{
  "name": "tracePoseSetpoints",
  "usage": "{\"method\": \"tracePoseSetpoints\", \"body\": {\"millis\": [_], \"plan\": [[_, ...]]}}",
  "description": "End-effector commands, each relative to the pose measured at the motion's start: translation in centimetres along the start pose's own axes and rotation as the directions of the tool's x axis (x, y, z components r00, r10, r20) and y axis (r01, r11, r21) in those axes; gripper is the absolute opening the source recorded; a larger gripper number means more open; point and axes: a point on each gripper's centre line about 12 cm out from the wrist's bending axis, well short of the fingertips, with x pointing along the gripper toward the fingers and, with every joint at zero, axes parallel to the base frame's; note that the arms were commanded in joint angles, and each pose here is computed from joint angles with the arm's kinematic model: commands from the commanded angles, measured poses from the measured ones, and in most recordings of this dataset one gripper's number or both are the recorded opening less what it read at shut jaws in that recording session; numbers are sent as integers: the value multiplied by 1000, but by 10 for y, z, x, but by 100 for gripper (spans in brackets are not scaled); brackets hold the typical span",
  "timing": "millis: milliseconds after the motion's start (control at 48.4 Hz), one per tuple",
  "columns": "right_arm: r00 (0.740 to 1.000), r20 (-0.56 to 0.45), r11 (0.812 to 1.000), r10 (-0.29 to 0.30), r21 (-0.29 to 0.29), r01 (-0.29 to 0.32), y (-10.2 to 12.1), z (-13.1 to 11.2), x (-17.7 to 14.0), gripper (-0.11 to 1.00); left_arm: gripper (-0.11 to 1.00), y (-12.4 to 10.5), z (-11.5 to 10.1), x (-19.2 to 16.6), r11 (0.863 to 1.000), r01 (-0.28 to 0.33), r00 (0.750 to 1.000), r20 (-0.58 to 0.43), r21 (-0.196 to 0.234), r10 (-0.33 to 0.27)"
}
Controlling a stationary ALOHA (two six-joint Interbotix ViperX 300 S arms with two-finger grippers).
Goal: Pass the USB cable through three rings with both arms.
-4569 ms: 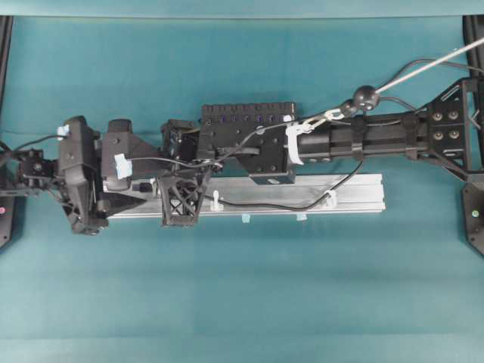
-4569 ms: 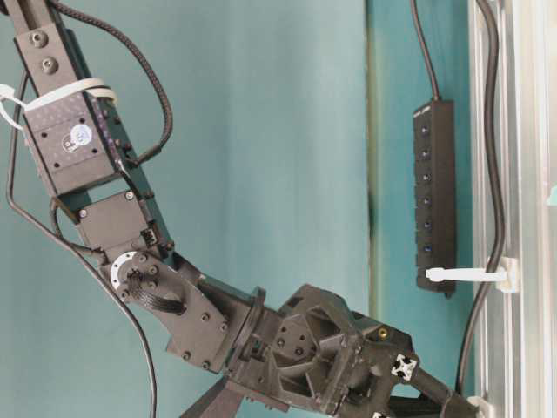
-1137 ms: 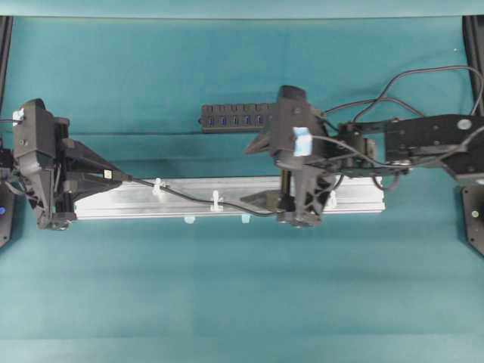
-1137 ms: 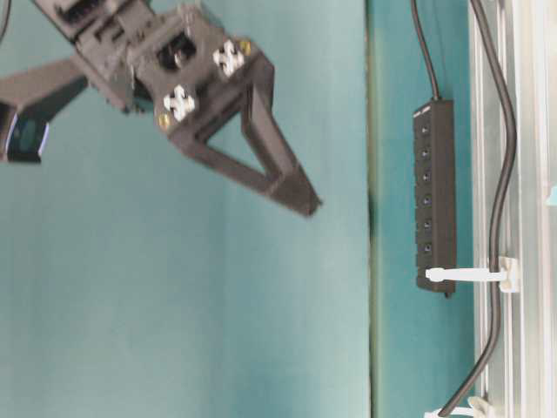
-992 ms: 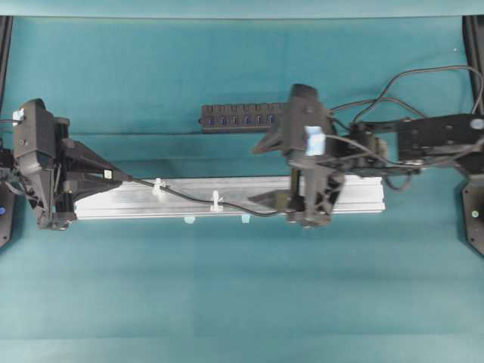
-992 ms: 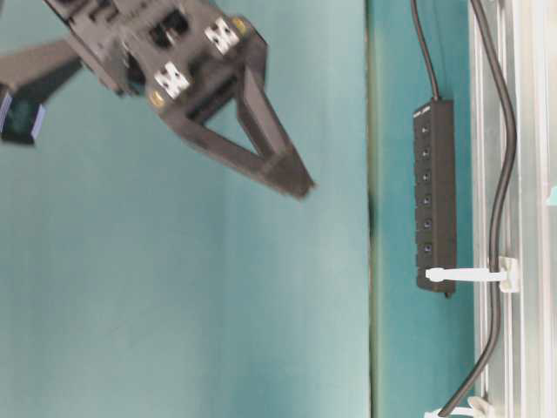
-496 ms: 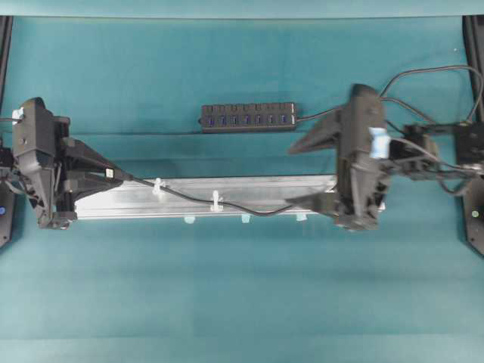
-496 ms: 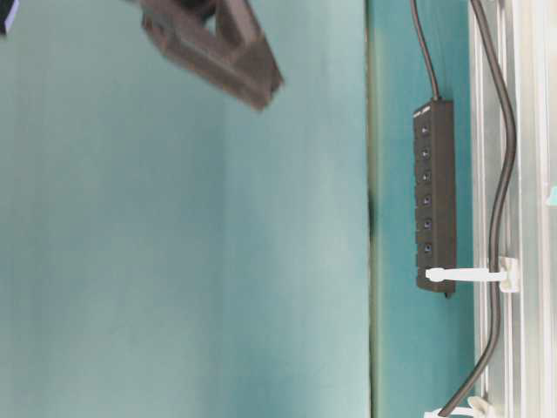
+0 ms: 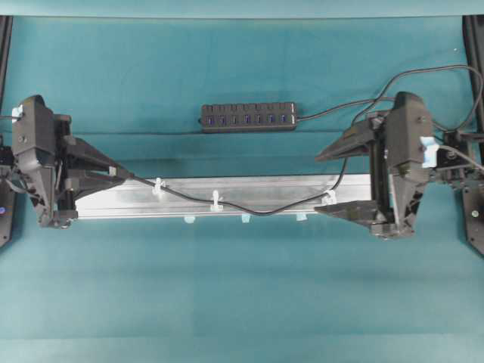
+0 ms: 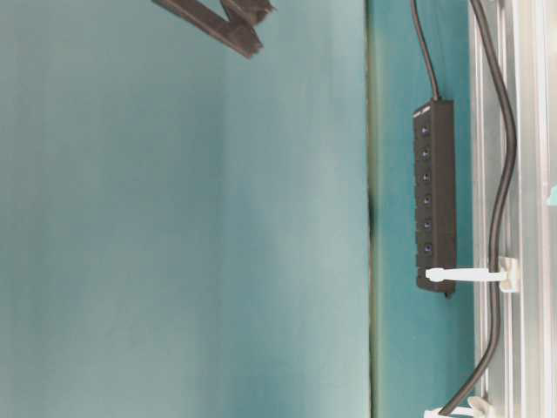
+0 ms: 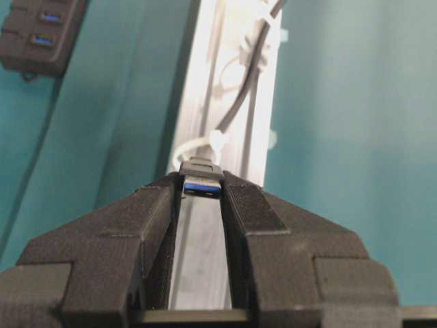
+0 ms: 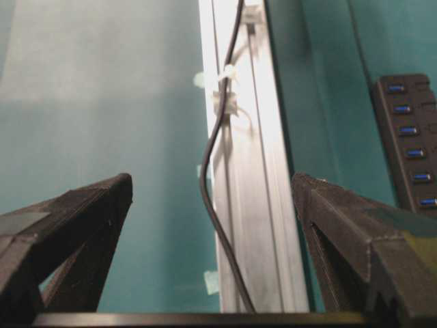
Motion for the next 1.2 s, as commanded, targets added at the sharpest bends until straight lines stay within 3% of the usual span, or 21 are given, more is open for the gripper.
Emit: {"method": "tracePoseSetpoints", "body": {"millis": [0, 1178], "plan": [[1000, 27, 1000, 4, 9, -4, 1, 5, -5, 67, 24, -2, 15, 0, 1000, 6, 999, 43, 6, -7], [999, 38, 1000, 10, 29, -11, 1, -10, -28, 67, 24, -2, 16, 1, 1000, 6, 999, 39, 5, -6]]}}
